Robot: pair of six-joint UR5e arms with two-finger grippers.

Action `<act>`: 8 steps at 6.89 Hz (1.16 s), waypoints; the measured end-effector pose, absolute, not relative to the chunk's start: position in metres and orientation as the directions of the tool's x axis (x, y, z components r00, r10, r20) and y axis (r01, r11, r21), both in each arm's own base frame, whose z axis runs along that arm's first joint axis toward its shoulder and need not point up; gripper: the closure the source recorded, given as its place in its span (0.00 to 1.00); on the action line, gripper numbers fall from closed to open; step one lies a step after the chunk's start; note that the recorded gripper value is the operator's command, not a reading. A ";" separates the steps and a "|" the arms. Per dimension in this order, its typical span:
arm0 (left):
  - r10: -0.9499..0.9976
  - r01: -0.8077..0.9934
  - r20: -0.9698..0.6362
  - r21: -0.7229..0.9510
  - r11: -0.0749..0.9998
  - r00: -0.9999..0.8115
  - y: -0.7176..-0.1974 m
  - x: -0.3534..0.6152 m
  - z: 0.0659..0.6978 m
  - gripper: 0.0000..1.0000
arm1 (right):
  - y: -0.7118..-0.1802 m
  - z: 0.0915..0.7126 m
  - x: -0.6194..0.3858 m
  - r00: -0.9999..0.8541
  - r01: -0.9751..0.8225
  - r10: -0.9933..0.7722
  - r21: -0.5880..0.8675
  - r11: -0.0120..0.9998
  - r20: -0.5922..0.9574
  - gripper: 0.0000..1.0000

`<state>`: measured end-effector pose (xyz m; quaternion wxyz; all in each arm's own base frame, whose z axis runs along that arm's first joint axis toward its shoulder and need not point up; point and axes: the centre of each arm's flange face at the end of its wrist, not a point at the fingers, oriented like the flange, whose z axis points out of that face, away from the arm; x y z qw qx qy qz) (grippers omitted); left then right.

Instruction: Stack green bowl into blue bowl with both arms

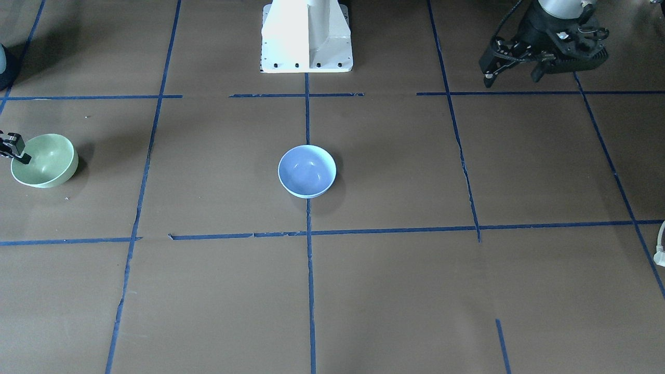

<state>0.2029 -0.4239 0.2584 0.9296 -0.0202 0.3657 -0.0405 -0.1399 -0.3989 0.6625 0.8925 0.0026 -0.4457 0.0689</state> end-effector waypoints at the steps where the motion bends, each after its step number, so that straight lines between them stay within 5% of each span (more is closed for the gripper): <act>1: -0.092 0.061 -0.675 -0.069 0.996 0.732 -0.424 0.202 0.262 0.00 | -0.402 0.647 -0.138 0.579 -0.133 0.108 -0.037 0.990 0.808 1.00; 8: 0.156 -0.147 -0.589 0.063 0.987 0.793 -0.481 0.060 0.416 0.00 | -0.495 0.351 -0.199 0.392 -0.241 0.161 -0.068 0.968 0.906 1.00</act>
